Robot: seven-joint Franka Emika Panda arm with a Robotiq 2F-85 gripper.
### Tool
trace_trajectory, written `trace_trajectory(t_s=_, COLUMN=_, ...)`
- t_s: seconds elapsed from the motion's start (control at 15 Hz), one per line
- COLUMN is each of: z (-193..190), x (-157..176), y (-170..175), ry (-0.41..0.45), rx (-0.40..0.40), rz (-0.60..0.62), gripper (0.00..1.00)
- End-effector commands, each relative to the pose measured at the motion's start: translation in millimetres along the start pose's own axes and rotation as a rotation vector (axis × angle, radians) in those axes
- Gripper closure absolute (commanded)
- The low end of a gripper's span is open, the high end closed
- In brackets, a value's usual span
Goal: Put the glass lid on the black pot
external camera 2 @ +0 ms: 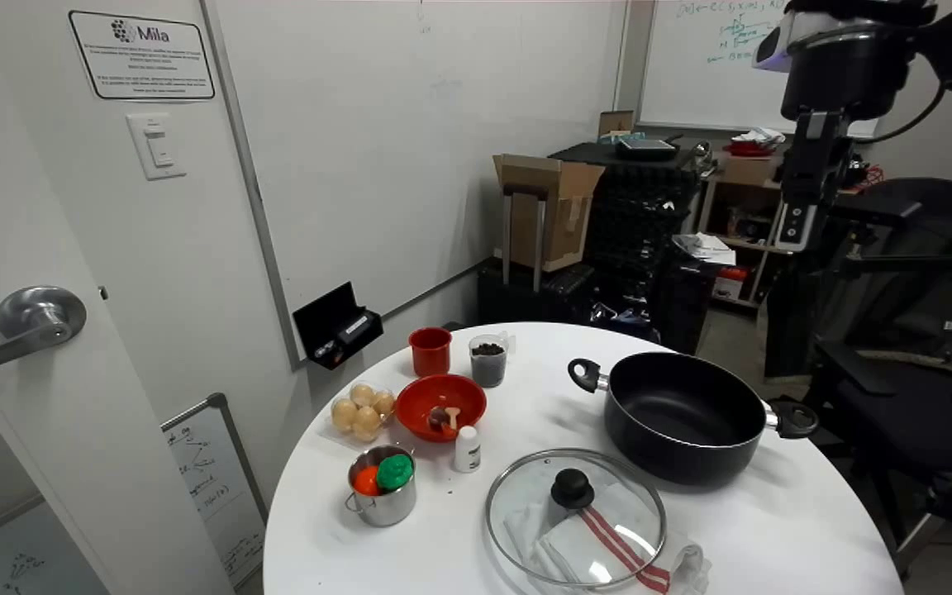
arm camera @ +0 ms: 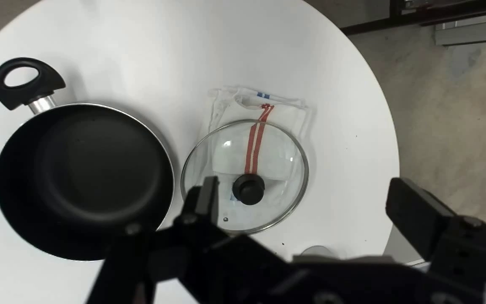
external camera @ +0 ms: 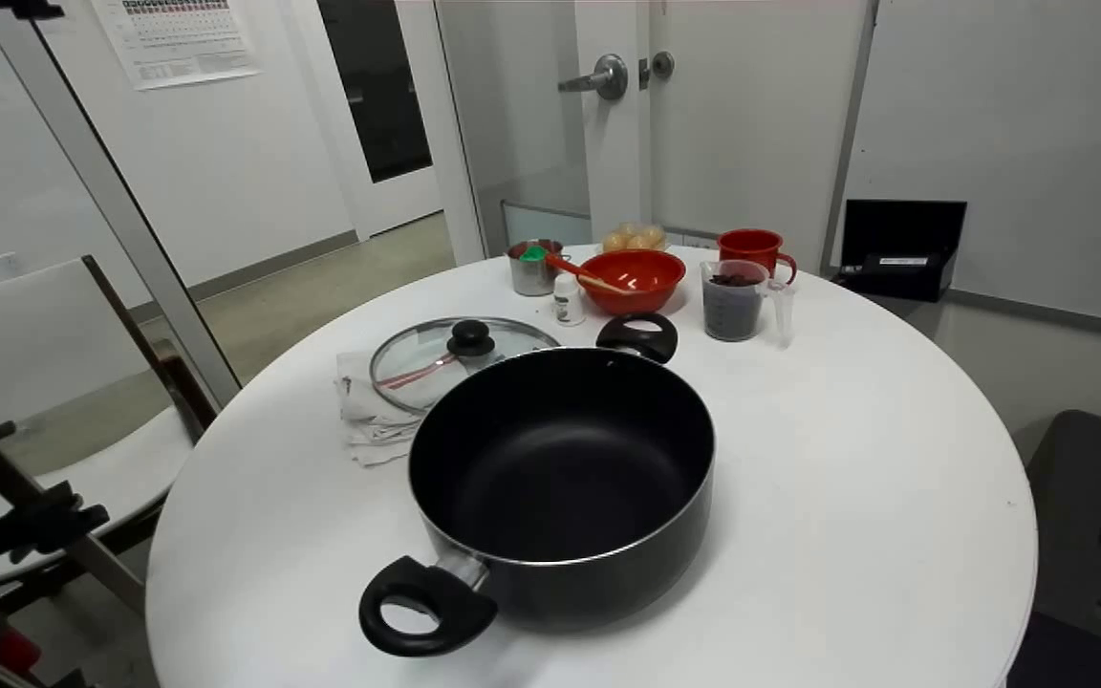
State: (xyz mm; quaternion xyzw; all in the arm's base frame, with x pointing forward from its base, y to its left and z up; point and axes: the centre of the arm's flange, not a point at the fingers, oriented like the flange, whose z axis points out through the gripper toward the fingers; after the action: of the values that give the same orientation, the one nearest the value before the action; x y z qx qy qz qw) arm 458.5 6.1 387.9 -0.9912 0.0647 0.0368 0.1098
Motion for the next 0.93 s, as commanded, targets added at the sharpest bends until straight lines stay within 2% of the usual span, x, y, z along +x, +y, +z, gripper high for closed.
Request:
trace_trajectory(t_s=0.0, z=26, x=40, y=-8, ry=-0.041, rx=-0.044, rz=0.014, gripper=0.00)
trace_trajectory(t_s=0.33, z=78, x=84, y=-27, ry=-0.076, rx=-0.096, rz=0.005, gripper=0.00)
trace_trajectory(t_s=0.87, z=177, x=159, y=-53, ry=-0.032, rx=-0.255, rz=0.043, gripper=0.00)
